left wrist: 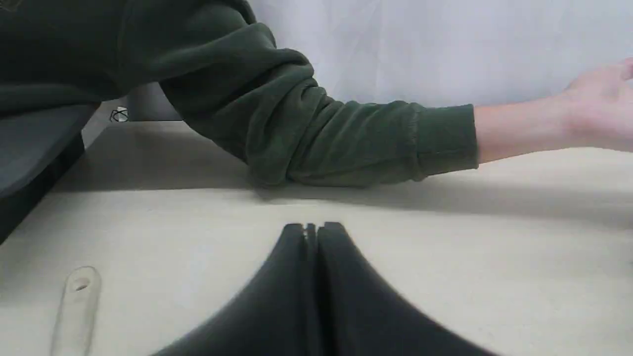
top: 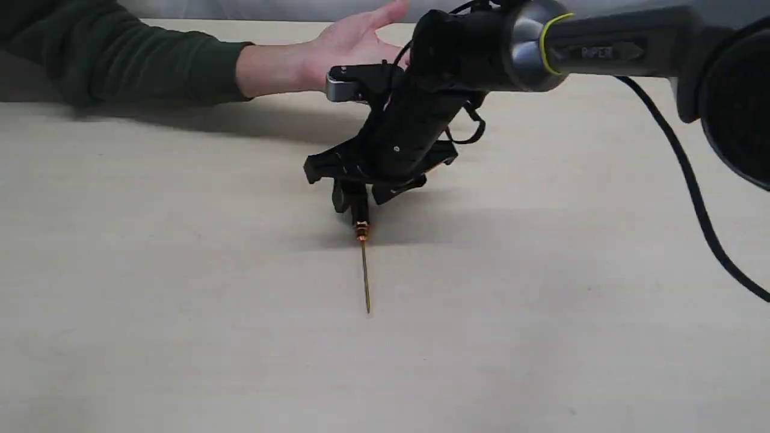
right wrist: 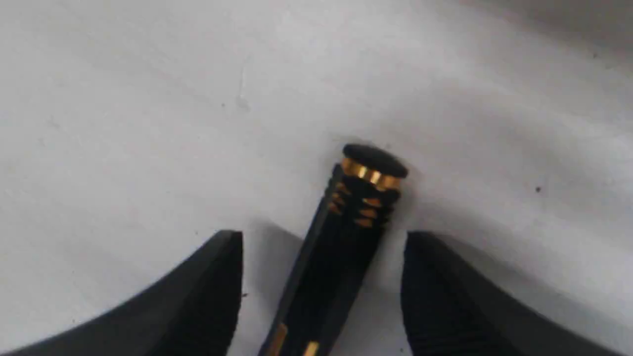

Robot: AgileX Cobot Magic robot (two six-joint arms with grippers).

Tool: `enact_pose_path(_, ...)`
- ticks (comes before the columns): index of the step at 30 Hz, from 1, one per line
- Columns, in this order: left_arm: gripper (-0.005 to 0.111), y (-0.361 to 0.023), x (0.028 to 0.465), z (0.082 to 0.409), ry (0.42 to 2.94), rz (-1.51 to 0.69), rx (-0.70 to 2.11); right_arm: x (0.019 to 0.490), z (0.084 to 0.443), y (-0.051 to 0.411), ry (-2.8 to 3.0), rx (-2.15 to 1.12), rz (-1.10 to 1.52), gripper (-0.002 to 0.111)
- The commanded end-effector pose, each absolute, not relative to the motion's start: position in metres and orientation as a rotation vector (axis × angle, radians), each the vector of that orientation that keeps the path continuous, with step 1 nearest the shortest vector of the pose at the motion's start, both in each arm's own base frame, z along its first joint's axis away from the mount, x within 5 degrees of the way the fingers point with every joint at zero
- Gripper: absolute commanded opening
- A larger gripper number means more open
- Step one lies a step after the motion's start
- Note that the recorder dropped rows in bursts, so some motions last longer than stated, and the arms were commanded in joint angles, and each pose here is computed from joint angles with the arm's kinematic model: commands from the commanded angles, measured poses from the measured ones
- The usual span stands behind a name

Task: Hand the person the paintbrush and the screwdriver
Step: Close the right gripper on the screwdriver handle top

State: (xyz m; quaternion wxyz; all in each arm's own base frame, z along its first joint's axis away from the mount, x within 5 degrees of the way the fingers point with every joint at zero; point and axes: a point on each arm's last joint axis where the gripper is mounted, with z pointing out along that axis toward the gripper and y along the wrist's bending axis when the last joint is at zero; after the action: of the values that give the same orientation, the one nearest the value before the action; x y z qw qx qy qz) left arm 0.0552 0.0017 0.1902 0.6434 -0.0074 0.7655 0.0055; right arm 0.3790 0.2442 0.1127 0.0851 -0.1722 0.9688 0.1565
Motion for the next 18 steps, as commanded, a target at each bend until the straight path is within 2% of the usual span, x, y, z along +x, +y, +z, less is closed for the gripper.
enact_pose_path(1,0.0,0.001,0.055,0.19,1.734,0.002,-0.015,0.373,0.098,0.241,2.979,-0.54,0.426,0.052)
enact_pose_path(4,0.0,0.001,0.055,0.19,1.734,0.002,-0.015,0.37,0.097,0.238,3.013,-0.569,0.388,0.047)
enact_pose_path(9,0.0,0.001,0.055,0.19,1.734,0.002,-0.015,0.367,0.096,0.235,3.048,-0.607,0.354,0.027)
enact_pose_path(18,0.0,0.001,0.055,0.19,1.734,0.002,-0.015,0.364,0.095,0.227,3.093,-0.685,0.237,0.024)
